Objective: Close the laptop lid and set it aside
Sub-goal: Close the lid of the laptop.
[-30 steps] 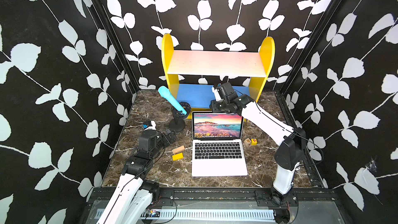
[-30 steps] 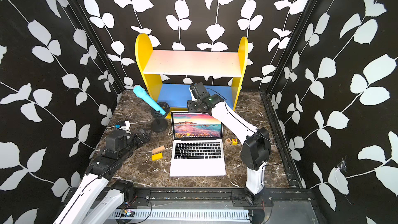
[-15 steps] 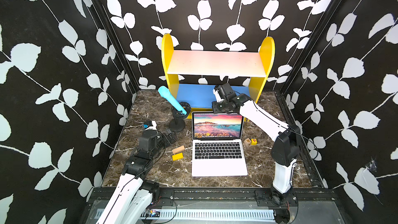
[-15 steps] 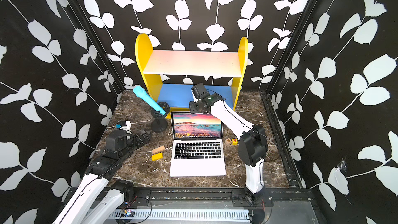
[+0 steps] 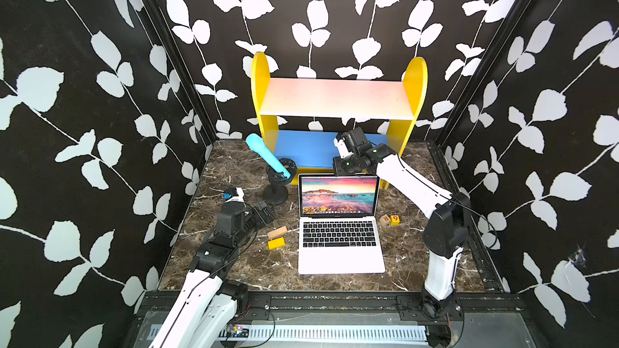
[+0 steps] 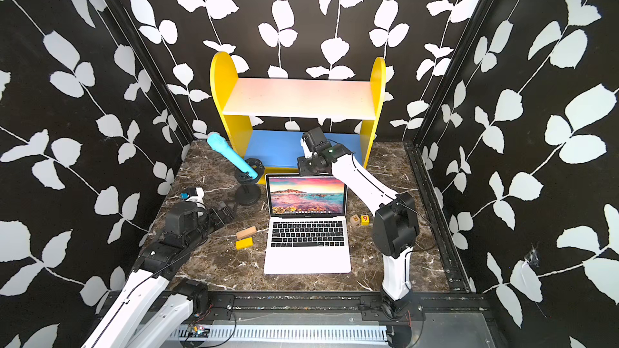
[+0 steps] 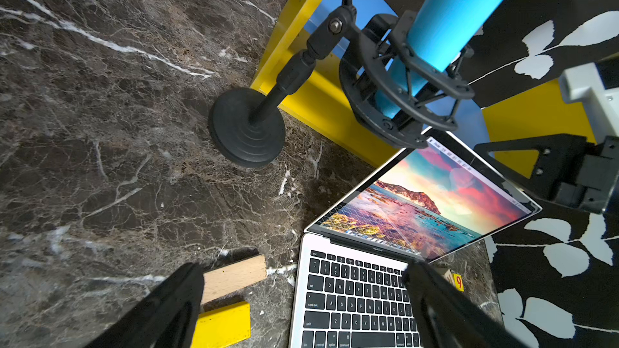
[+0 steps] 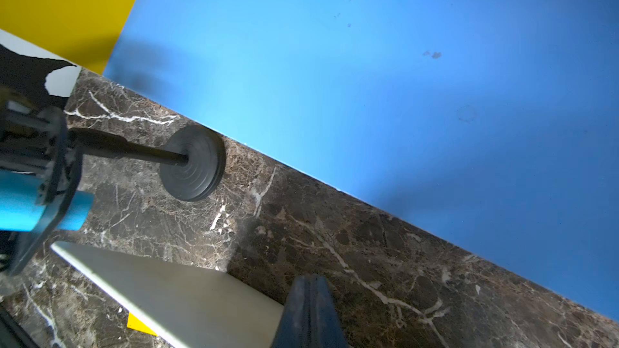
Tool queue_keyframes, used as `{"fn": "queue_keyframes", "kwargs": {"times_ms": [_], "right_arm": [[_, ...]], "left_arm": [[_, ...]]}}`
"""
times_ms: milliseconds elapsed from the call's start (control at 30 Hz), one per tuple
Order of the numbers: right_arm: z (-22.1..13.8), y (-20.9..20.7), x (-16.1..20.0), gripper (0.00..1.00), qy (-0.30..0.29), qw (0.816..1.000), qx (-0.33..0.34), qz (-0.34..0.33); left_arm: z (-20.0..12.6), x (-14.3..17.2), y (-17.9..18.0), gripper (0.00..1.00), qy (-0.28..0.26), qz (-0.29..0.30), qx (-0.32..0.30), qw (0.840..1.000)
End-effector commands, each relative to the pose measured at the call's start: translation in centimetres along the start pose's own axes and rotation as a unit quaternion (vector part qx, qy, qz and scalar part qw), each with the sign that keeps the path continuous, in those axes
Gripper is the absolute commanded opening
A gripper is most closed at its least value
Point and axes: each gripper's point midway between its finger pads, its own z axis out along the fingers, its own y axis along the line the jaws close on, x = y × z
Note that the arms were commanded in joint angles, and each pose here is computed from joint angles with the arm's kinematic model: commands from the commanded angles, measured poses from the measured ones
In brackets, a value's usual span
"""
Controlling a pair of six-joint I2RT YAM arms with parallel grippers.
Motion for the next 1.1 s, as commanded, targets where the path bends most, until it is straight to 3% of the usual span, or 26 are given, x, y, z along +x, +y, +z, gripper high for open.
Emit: {"fn": "queue_keyframes", "kwargs": {"times_ms": [0,400,1067], "right_arm": [[-0.8,0.7,2.4,0.06,0.039,0.999,-0.020,-0.006],[-2.4,2.2,4.6,0.07,0.060,0.996,-0.067,-0.004],[-3.2,3.8,8.1,0.07,0.082,0.993,-0.086,-0.009]], "left_arm": [[-0.6,-0.8,-0.9,0.97,-0.013,0.003,0.014,1.000],[-0.6,-0.8,-0.9,0.97,-0.013,0.002,0.013,1.000],[-0.9,-1.1,-0.9,0.96,-0.019,-0.001,0.012,1.000]]}}
